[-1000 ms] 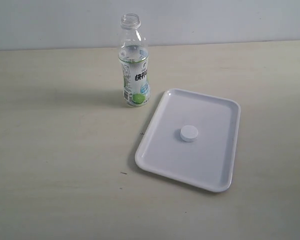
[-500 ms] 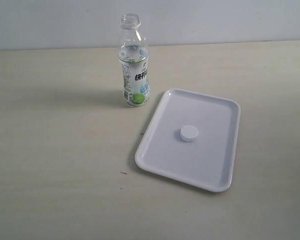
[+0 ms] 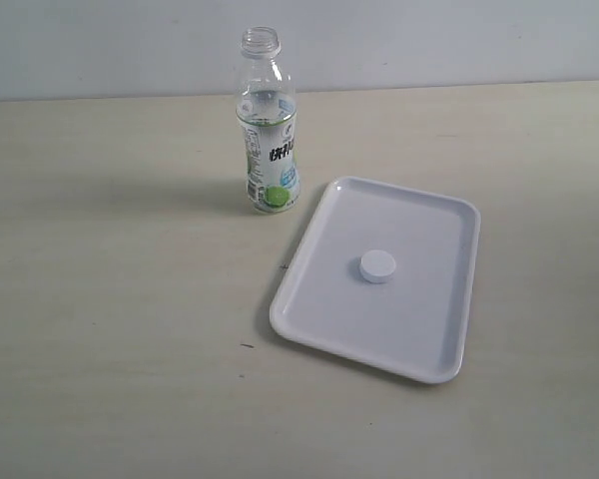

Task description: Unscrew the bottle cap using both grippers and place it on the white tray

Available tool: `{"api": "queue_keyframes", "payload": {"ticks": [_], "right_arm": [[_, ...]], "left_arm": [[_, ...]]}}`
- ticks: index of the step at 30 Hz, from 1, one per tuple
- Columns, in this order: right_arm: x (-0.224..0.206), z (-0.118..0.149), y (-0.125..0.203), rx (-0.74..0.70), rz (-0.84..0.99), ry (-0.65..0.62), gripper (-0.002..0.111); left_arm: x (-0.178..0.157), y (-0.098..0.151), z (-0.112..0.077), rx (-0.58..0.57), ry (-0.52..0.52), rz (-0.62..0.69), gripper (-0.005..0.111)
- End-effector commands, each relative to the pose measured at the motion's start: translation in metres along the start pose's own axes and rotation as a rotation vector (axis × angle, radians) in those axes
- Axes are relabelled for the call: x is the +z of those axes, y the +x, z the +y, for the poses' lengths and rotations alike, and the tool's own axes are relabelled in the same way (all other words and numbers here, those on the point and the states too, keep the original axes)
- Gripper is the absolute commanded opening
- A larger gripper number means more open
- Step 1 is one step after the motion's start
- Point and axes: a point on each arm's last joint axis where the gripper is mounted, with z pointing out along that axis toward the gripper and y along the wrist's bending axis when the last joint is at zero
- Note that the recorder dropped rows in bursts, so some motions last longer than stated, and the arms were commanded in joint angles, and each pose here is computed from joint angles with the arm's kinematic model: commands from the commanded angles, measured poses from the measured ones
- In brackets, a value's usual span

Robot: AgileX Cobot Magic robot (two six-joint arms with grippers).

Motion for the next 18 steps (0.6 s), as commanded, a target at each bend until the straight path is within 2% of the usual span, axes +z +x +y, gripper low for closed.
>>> {"api": "queue_keyframes", "payload": {"ticks": [1, 4, 9, 18], "right_arm": [[-0.0004, -0.0003, 0.0005, -0.003, -0.009, 0.004, 0.000], [-0.0004, -0.0003, 0.0005, -0.003, -0.009, 0.004, 0.000], [-0.0004, -0.0003, 0.0005, -0.003, -0.009, 0.004, 0.000], [-0.0004, -0.0003, 0.0005, -0.003, -0.009, 0.004, 0.000]], "left_arm": [[-0.0012, 0.0106, 0.0043, 0.155, -0.039, 0.110, 0.000], [-0.0018, 0.0149, 0.0053, 0.181, -0.044, 0.158, 0.000], [-0.0019, 0.0155, 0.0055, 0.085, -0.053, 0.163, 0.000], [-0.0020, 0.0163, 0.0057, 0.085, -0.055, 0.172, 0.000]]}}
